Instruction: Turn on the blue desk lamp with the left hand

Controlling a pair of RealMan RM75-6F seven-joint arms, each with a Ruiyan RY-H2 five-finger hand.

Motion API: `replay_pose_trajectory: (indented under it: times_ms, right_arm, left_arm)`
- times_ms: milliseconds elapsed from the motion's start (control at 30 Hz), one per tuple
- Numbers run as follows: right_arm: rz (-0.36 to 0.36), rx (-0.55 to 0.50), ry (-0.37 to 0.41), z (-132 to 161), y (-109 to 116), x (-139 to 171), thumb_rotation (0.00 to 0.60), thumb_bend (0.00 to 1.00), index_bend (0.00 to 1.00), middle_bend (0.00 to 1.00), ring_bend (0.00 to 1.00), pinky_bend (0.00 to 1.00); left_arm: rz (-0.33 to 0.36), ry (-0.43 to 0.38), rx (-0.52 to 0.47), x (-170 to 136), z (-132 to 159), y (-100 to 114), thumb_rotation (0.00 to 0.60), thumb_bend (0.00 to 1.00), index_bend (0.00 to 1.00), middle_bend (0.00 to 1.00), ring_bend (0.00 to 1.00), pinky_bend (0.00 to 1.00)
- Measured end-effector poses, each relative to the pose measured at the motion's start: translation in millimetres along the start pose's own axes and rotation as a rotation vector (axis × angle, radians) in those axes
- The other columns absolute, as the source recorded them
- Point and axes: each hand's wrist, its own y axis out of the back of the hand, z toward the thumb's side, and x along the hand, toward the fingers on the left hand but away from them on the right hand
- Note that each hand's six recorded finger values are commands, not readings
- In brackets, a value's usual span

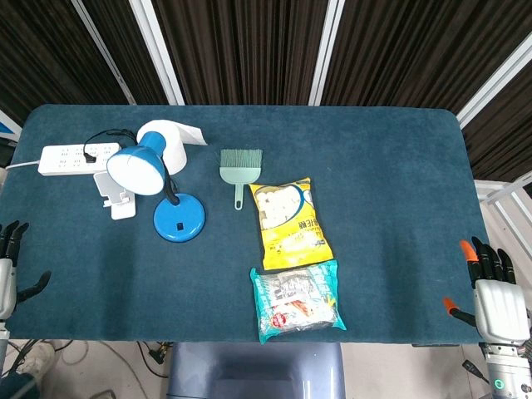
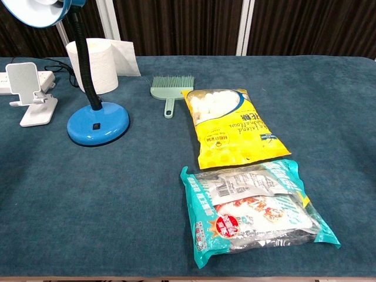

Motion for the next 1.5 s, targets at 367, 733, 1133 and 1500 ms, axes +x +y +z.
replay_pose_trajectory:
  times_ms: [367, 733, 1133, 1500]
  right_arm:
    - [0.006, -0.001, 0.004, 1.2, -2.1, -0.4, 0.600, 0.25, 0.06, 0.02, 0.06, 0.03]
    - [-0.002, 0.001, -0.003, -0.2, -0.1, 0.0, 0.600, 0.25, 0.06, 0.02, 0.06, 0.03]
    - [0.011, 0.010, -0.020, -3.0, -5.0, -3.2, 0.600, 0.25, 0.06, 0.02, 0.06, 0.03]
    - [0.004, 0.007, -0.030, -4.2, -3.9, -3.2, 0.600, 0.25, 0.06, 0.02, 0.06, 0.03]
  left_arm:
    - [0.004, 0.003, 0.000, -1.0, -1.4, 1.7, 0.600, 0.21, 0.17, 0.09, 0.00, 0.03]
    - [-0.012, -0.001, 0.006, 0.5, 0.1, -2.8, 0.600, 0.21, 0.17, 0.09, 0.00, 0.03]
    - [-0.031, -0.038, -0.023, 9.7, 8.8, -7.1, 0.600, 0.25, 0.17, 0.16, 0.09, 0.30]
    - [-0.148, -0.178, -0.041, 35.1, 54.4, -21.1, 0.600, 0.49, 0.15, 0.61, 0.59, 0.67]
